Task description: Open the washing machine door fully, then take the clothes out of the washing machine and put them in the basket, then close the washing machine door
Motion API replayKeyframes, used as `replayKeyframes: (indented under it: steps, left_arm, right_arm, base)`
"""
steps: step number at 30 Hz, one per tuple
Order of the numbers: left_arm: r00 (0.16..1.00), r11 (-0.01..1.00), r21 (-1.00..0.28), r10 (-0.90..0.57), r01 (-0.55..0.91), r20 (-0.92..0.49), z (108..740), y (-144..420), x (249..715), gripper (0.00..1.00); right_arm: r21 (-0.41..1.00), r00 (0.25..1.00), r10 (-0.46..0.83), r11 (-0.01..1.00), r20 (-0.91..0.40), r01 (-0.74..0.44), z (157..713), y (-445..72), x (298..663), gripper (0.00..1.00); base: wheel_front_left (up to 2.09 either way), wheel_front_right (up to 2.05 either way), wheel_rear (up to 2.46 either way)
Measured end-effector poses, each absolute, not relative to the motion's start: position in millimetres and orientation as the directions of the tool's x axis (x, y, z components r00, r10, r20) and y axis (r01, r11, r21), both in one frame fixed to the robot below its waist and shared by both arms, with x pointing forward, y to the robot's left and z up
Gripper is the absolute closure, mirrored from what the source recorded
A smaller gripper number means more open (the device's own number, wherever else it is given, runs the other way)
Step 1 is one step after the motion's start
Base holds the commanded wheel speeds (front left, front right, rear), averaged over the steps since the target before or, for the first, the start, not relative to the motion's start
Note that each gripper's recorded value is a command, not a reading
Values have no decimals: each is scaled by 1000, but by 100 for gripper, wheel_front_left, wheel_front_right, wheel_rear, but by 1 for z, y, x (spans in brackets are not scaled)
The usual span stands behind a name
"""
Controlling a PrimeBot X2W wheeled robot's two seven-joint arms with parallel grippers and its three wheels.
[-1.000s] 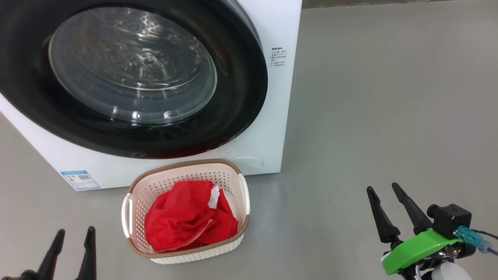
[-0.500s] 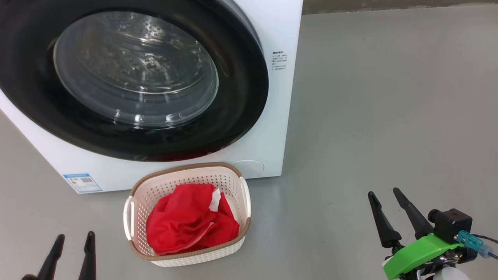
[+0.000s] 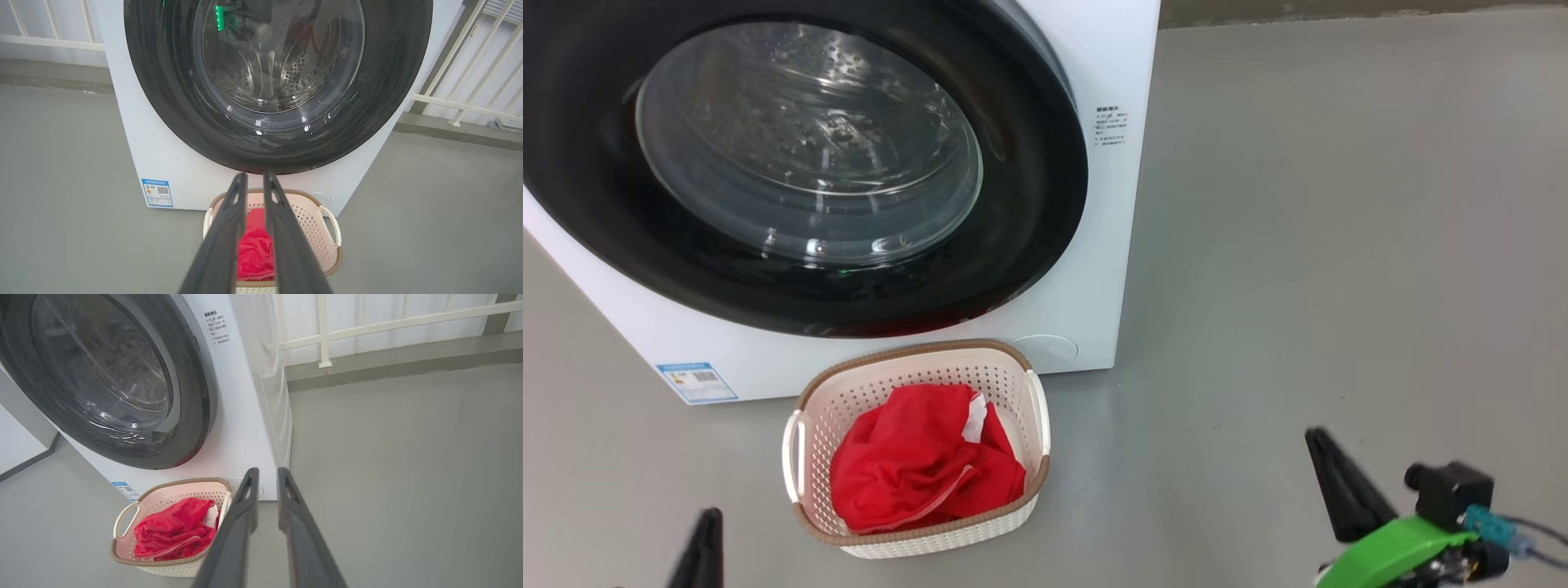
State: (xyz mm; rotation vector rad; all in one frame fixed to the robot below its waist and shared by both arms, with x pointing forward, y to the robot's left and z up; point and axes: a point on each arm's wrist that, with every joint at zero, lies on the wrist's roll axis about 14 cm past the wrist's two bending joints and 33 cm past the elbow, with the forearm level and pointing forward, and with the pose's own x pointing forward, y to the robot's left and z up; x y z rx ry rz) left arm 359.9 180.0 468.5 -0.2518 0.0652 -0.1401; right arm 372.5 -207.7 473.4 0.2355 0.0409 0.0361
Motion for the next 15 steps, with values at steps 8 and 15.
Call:
replayKeyframes:
  steps: [8,15]
  left_arm:
    - [986,938,-331,-141,103,-93,453,169,354,100]
    - [986,919,-388,-122,70,-110,451,173,353,100]
  right_arm:
    - [288,992,30,958,-120,6,446,-203,358,100]
    - [351,991,19,936,-129,28,447,-204,360,100]
  base:
    - [0,0,0]
    - [0,0,0]
